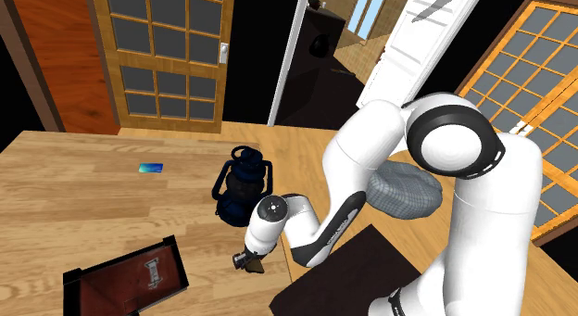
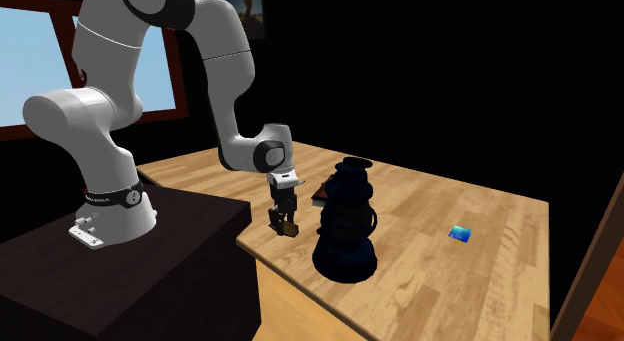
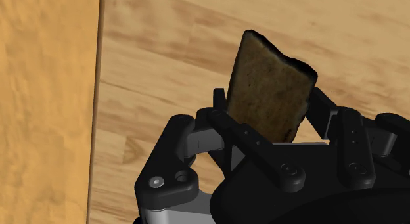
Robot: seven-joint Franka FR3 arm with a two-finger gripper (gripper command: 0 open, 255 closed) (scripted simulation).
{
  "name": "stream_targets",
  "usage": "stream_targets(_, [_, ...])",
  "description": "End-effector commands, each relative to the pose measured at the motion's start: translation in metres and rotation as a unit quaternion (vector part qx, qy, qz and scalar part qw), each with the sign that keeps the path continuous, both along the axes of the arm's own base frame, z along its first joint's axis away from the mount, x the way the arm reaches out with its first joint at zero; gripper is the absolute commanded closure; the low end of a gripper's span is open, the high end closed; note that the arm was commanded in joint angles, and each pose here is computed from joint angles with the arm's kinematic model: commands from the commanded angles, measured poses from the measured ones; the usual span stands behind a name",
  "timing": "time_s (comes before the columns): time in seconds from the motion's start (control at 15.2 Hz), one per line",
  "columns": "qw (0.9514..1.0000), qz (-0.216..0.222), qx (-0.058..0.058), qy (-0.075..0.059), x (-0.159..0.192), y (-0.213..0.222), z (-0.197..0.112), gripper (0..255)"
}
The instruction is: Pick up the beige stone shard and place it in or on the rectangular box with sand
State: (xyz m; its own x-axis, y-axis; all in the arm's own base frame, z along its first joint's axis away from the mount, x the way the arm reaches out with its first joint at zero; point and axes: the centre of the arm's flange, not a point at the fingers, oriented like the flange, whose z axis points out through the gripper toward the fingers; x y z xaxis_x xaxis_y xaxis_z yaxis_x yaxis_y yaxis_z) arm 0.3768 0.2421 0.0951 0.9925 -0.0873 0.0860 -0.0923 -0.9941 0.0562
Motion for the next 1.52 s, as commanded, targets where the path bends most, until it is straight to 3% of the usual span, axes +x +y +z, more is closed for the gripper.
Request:
stream_targets(0.0, [1.0000, 0.000, 0.000, 0.000, 0.000, 0.000, 0.000, 255])
stream_targets(0.4, [1.0000, 0.000, 0.000, 0.000, 0.000, 0.000, 0.000, 255])
stream_targets(1.45, [1.0000, 0.000, 0.000, 0.000, 0.000, 0.000, 0.084, 255])
